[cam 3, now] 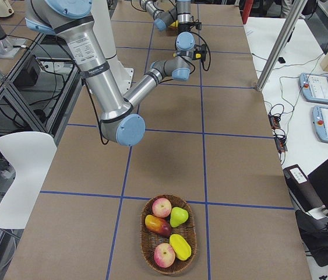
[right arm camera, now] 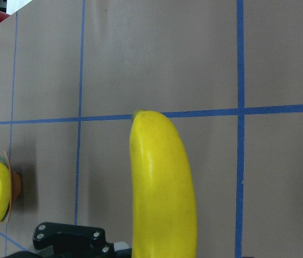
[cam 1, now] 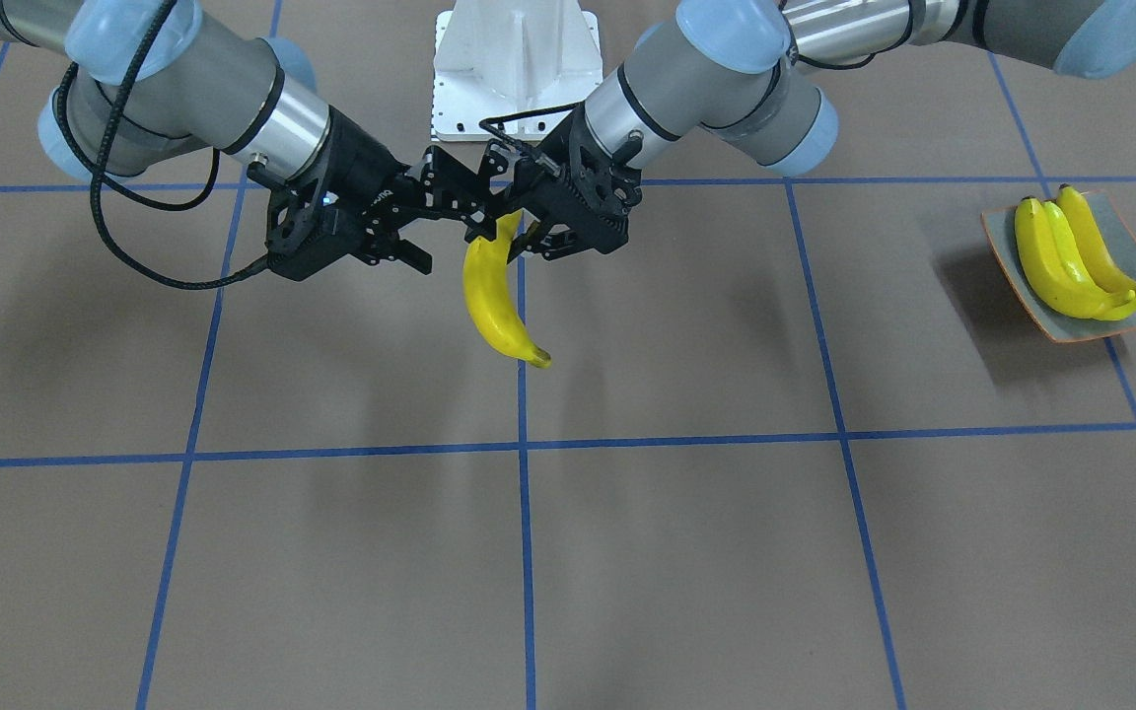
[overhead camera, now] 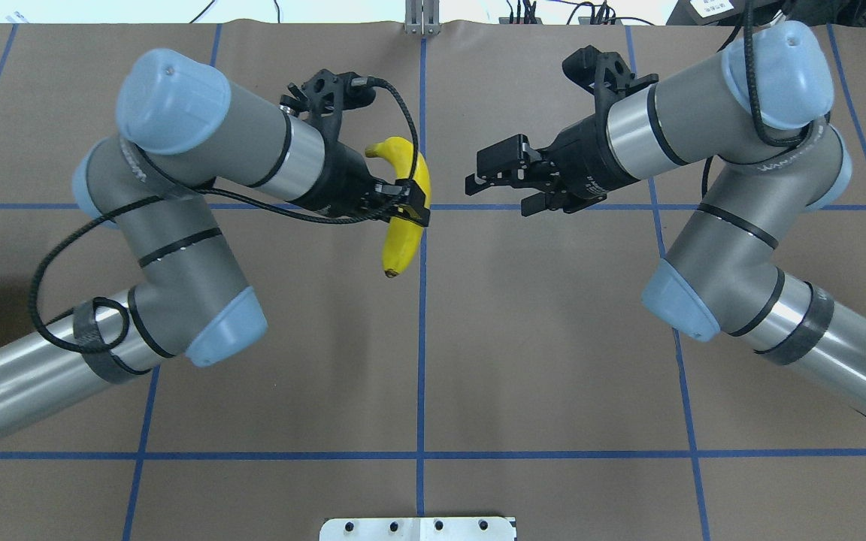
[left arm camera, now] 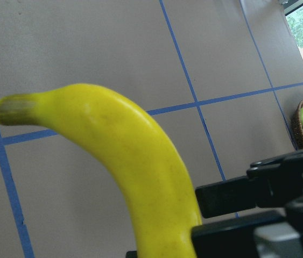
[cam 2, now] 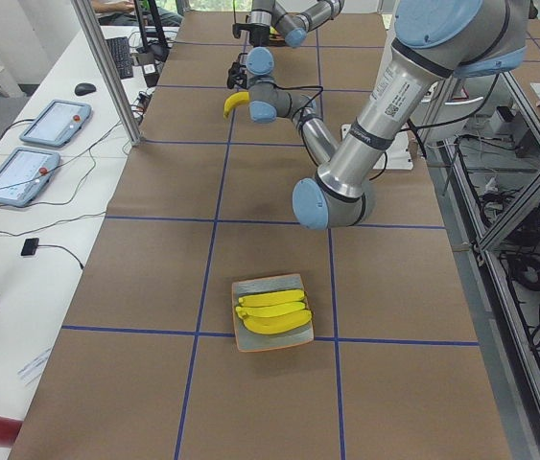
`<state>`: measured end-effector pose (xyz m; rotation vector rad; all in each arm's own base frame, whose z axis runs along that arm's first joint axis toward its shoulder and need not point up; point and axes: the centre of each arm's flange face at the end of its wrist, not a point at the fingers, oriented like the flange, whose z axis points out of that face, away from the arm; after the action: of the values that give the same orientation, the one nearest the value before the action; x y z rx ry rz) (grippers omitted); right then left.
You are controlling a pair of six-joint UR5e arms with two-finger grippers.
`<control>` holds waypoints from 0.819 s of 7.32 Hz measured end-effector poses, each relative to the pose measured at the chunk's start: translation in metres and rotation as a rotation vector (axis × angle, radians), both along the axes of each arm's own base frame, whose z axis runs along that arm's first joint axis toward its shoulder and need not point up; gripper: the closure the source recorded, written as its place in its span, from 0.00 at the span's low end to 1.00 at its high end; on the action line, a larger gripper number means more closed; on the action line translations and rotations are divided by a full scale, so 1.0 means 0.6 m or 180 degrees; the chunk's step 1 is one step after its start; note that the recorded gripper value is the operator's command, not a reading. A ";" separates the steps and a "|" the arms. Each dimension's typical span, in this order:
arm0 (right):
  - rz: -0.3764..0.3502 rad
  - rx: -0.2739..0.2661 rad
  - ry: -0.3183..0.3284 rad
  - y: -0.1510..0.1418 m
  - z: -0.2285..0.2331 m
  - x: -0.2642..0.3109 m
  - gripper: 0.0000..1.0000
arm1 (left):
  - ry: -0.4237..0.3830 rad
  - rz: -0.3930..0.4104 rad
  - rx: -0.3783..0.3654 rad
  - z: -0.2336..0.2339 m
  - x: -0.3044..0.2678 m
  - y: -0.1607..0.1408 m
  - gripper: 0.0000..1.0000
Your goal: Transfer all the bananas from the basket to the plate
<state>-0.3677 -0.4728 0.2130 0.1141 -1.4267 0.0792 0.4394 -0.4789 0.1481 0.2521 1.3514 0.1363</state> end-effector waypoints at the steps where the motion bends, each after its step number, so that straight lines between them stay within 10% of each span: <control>1: 0.0121 -0.0004 0.0032 0.000 0.042 0.015 0.00 | -0.0224 0.0016 -0.0098 0.041 -0.057 -0.021 1.00; 6: 0.0466 -0.0053 0.0189 0.005 0.159 0.049 0.00 | -0.2178 -0.0037 -0.0121 0.165 -0.201 0.021 1.00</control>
<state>-0.3384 -0.4699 0.3084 0.2055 -1.3568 0.2067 0.3187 -0.4661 0.2473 0.1584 0.6719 0.1680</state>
